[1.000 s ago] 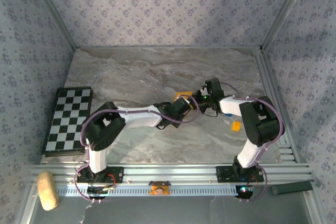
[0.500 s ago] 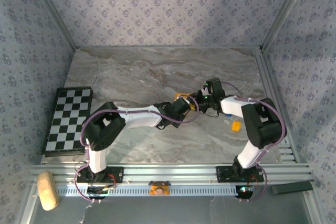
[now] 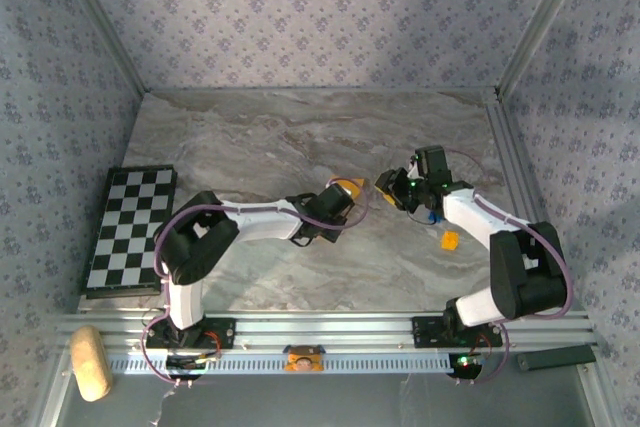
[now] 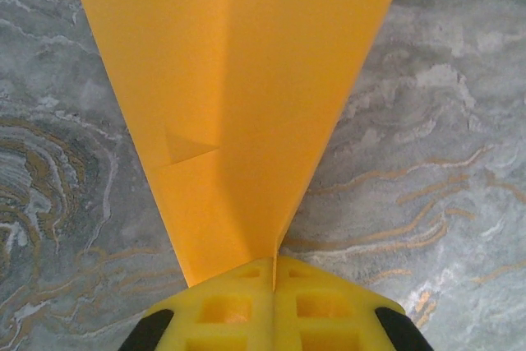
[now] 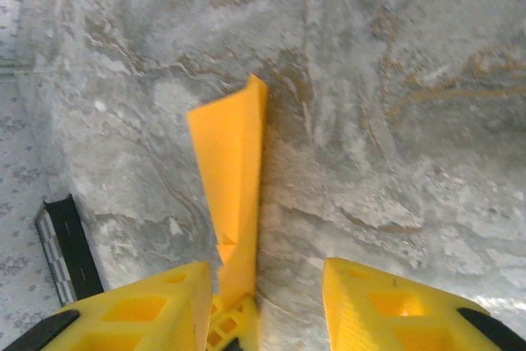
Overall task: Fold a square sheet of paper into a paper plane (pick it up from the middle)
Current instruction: Fold the wing for the fifth time at the center of the table.
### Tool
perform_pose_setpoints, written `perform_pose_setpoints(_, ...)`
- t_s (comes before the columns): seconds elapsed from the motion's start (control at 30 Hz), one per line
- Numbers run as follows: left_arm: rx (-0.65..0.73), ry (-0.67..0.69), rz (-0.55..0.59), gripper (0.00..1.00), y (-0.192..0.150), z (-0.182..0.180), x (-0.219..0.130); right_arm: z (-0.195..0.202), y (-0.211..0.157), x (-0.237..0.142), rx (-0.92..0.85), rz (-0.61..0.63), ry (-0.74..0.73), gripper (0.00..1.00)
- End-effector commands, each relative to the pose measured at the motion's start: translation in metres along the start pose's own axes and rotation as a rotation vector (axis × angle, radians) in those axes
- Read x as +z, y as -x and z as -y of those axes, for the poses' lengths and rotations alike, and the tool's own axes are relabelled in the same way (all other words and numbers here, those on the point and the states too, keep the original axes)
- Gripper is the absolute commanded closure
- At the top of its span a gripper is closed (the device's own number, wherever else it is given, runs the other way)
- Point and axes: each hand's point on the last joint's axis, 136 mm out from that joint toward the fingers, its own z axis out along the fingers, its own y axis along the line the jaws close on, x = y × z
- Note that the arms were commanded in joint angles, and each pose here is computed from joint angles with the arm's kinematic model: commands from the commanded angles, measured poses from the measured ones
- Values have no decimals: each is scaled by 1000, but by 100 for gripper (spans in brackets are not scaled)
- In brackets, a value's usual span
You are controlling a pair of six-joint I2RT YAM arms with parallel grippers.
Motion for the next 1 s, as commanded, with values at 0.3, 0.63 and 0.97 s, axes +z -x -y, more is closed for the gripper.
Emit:
perform_pose_setpoints(0.3,-242,-245,-35,99,-7,3,5,1,-5,1,-109,55,-30,65)
perform_pose_setpoints(0.63,-386,-539,-104,97,-11,7,6,-13,-27,15,-213,-44,18,68)
perform_pose_setpoints(0.97,-453,-669,-141,98,-17,2,6,-36,-60,36,-318,-163,119,85)
